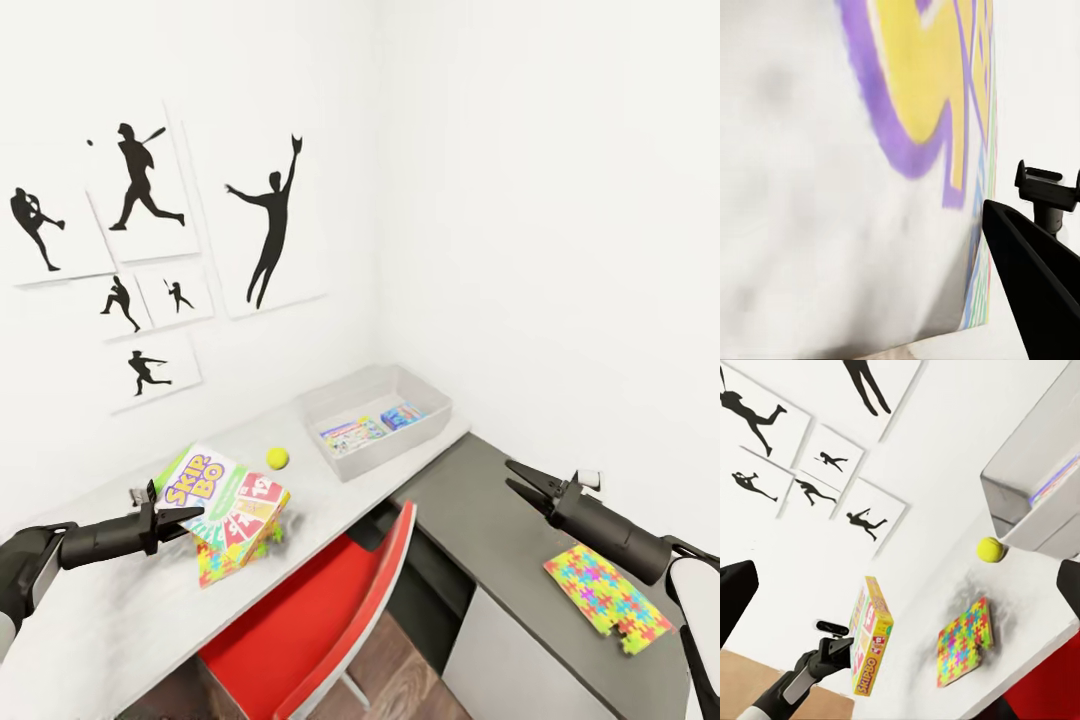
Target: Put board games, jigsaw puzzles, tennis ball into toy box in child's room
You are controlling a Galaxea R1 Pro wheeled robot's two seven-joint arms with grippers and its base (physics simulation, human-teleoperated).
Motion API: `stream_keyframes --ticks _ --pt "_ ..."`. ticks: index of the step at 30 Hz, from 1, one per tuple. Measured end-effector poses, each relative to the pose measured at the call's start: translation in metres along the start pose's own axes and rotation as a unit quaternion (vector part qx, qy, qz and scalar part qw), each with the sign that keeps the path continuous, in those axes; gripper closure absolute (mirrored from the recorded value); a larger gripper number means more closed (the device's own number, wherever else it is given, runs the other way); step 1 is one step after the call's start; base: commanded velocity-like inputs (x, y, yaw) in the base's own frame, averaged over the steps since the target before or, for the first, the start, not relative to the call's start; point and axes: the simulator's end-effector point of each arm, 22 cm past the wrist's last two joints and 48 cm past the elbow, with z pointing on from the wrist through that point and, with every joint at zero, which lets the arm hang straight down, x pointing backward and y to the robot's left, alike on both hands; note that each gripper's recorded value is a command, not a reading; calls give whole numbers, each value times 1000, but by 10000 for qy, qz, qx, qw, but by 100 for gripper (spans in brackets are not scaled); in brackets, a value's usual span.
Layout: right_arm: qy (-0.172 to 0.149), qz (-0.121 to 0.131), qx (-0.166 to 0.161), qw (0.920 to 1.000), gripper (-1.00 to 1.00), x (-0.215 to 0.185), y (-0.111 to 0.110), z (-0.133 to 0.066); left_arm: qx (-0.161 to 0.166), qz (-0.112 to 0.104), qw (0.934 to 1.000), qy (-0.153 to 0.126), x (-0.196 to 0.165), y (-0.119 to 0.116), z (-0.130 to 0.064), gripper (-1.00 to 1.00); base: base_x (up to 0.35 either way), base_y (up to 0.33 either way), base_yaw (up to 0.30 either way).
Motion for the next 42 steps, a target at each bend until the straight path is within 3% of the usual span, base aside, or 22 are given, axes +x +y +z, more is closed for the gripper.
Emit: stream_keyframes --ticks 12,42 --pt "4 30 10 10000 -100 1 -4 0 -13 -33 10000 10 1 4 1 100 177 0 242" --pt "-8 25 -9 10000 -100 0 -3 0 -10 -35 10000 9 1 4 1 100 118 -46 7"
